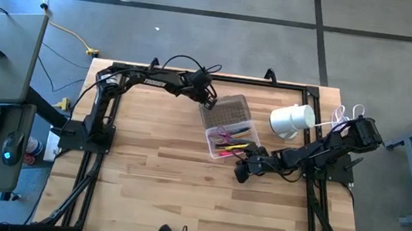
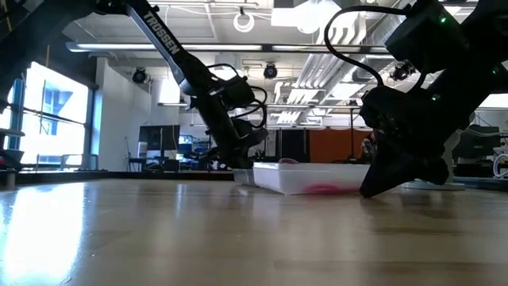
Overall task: Pick & place school supplies into a supply box
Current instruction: Close the gray supply box
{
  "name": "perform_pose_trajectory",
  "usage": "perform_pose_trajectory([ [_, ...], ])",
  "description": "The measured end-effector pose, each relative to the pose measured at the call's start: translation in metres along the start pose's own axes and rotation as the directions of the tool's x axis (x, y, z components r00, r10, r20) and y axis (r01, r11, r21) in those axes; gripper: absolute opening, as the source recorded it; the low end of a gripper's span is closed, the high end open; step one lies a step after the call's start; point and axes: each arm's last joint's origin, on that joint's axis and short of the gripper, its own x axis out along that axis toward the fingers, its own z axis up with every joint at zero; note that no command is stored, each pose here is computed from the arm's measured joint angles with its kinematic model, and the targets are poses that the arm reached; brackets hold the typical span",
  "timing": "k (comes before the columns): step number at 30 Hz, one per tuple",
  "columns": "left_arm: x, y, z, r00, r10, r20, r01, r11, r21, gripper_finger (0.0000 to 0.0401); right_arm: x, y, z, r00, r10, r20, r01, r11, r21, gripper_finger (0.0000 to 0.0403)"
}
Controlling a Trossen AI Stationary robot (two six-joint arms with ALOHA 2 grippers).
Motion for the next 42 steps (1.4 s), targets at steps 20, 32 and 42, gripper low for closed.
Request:
perform_pose_trajectory([
  [20,-0.032,-0.028,0.01,0.992,-0.068,0.11,0.055,0.992,0.113,0.0014,0.0,0.0,0.0,1.0,-0.007,0.006,0.007,1.0,-0.004,0.0],
  [32,-0.029,-0.015,-0.012,0.978,0.208,-0.028,-0.204,0.974,0.101,0.0014,0.0,0.0,0.0,1.0,-0.008,0.008,0.008,1.0,-0.011,0.0],
  [42,-0.028,-0.026,-0.006,0.999,0.047,0.0,-0.047,0.99,0.132,0.0014,0.0,-0.001,0.0,1.0,-0.012,0.012,0.012,1.0,-0.012,0.0],
])
